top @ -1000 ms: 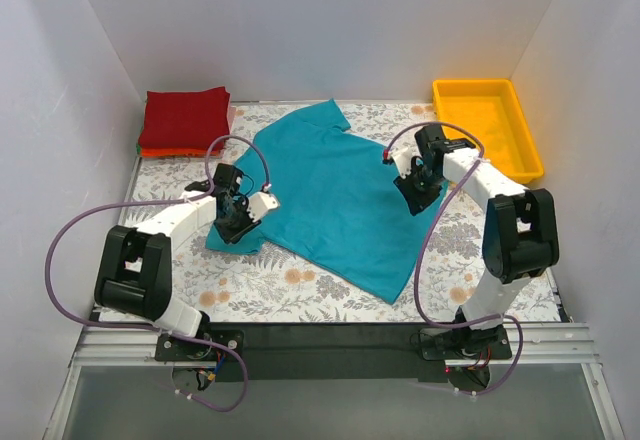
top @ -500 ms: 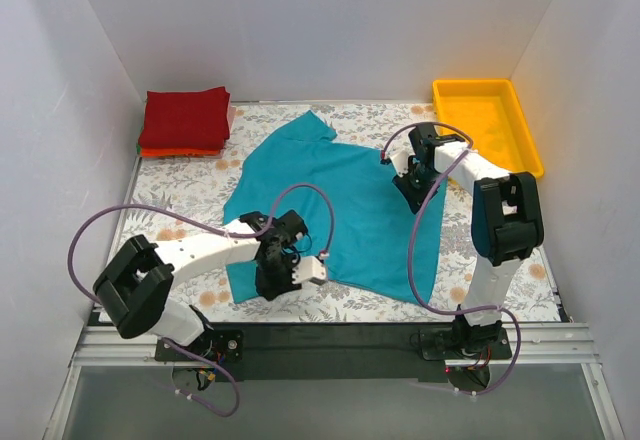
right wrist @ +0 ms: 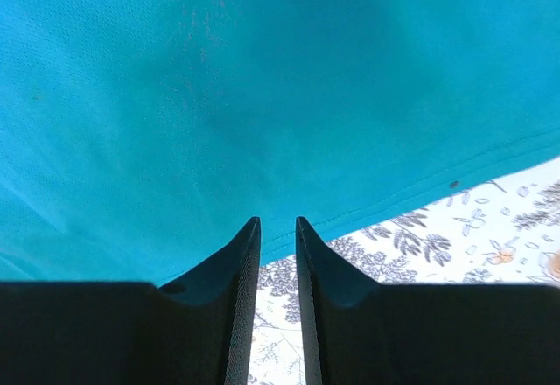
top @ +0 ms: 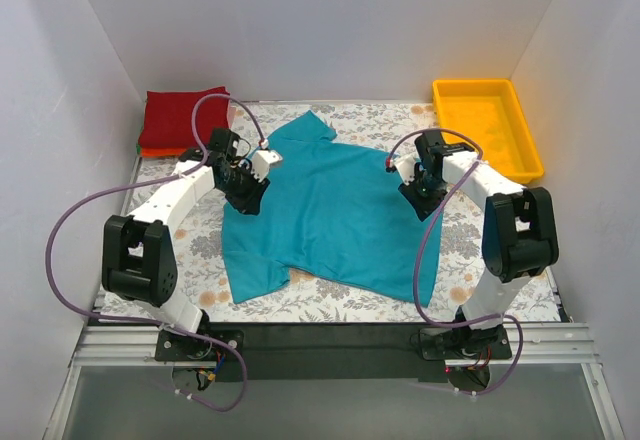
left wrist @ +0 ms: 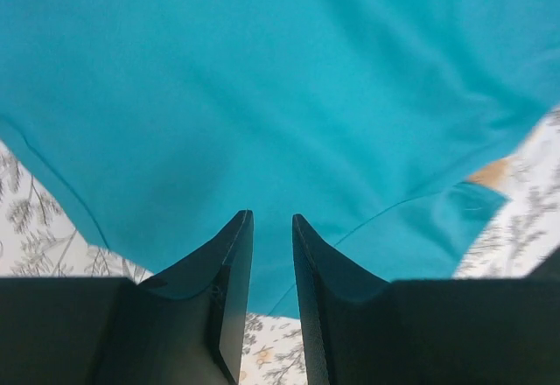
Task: Fold and stack the t-shirts
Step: Flatten the tshirt out
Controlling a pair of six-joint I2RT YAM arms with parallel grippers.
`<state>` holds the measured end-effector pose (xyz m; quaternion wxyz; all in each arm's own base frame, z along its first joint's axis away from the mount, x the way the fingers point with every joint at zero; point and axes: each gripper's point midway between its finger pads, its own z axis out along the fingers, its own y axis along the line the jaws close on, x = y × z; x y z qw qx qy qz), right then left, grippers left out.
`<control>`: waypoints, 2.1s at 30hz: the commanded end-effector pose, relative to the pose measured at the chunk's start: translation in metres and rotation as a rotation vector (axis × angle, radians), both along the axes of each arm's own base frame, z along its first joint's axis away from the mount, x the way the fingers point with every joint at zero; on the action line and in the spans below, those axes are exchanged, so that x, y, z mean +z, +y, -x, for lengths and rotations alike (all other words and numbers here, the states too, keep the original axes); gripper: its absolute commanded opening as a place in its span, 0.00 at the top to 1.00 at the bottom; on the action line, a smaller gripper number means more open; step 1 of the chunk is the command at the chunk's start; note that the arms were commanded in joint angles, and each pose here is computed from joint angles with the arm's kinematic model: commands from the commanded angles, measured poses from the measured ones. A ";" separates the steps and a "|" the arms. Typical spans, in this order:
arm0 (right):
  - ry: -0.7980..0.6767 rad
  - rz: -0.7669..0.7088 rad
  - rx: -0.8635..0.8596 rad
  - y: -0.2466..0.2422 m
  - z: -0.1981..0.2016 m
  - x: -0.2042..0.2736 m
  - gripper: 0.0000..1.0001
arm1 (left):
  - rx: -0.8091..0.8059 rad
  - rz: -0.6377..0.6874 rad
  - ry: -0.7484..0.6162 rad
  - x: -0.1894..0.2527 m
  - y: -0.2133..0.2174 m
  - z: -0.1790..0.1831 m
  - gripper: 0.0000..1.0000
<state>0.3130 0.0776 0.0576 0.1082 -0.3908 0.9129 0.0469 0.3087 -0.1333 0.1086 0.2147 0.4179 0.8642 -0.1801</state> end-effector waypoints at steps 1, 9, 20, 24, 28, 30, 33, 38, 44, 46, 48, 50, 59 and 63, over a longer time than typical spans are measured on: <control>0.045 0.009 -0.001 -0.002 0.005 -0.017 0.71 | 0.026 -0.109 -0.030 -0.028 0.026 -0.008 0.76; 0.042 0.037 -0.014 0.001 -0.030 -0.054 0.73 | 0.046 -0.237 0.108 -0.095 0.080 0.062 0.79; 0.027 -0.028 0.114 0.039 -0.035 -0.048 0.70 | -0.071 -0.214 0.154 -0.073 0.085 0.151 0.79; -0.077 -0.190 0.079 0.054 -0.045 0.011 0.58 | -0.083 -0.170 0.120 -0.054 0.077 0.144 0.71; -0.197 -0.286 -0.021 0.040 -0.081 0.059 0.48 | -0.008 -0.031 0.020 -0.015 0.049 0.077 0.64; -0.256 -0.308 -0.076 0.034 -0.109 0.076 0.48 | 0.078 0.044 -0.051 0.020 0.033 0.027 0.59; -0.328 -0.322 -0.183 0.019 -0.145 0.087 0.51 | 0.169 0.151 -0.097 0.045 0.014 -0.050 0.56; -0.406 -0.311 -0.298 0.010 -0.187 0.075 0.51 | 0.318 0.238 -0.197 0.052 0.004 -0.167 0.54; -0.465 -0.253 -0.390 -0.003 -0.225 0.049 0.54 | 0.477 0.285 -0.278 0.042 0.009 -0.267 0.54; -0.484 -0.243 -0.405 -0.007 -0.233 0.042 0.55 | 0.492 0.302 -0.335 0.048 0.010 -0.288 0.53; -0.472 -0.240 -0.417 -0.008 -0.236 0.028 0.56 | 0.531 0.299 -0.332 0.029 0.012 -0.303 0.52; -0.465 -0.235 -0.424 -0.009 -0.240 0.020 0.56 | 0.536 0.319 -0.365 0.031 0.010 -0.319 0.50; -0.478 -0.255 -0.459 -0.012 -0.246 0.019 0.54 | 0.558 0.332 -0.386 -0.027 0.004 -0.358 0.46; -0.463 -0.259 -0.459 -0.013 -0.246 0.012 0.52 | 0.541 0.337 -0.399 -0.038 -0.004 -0.364 0.46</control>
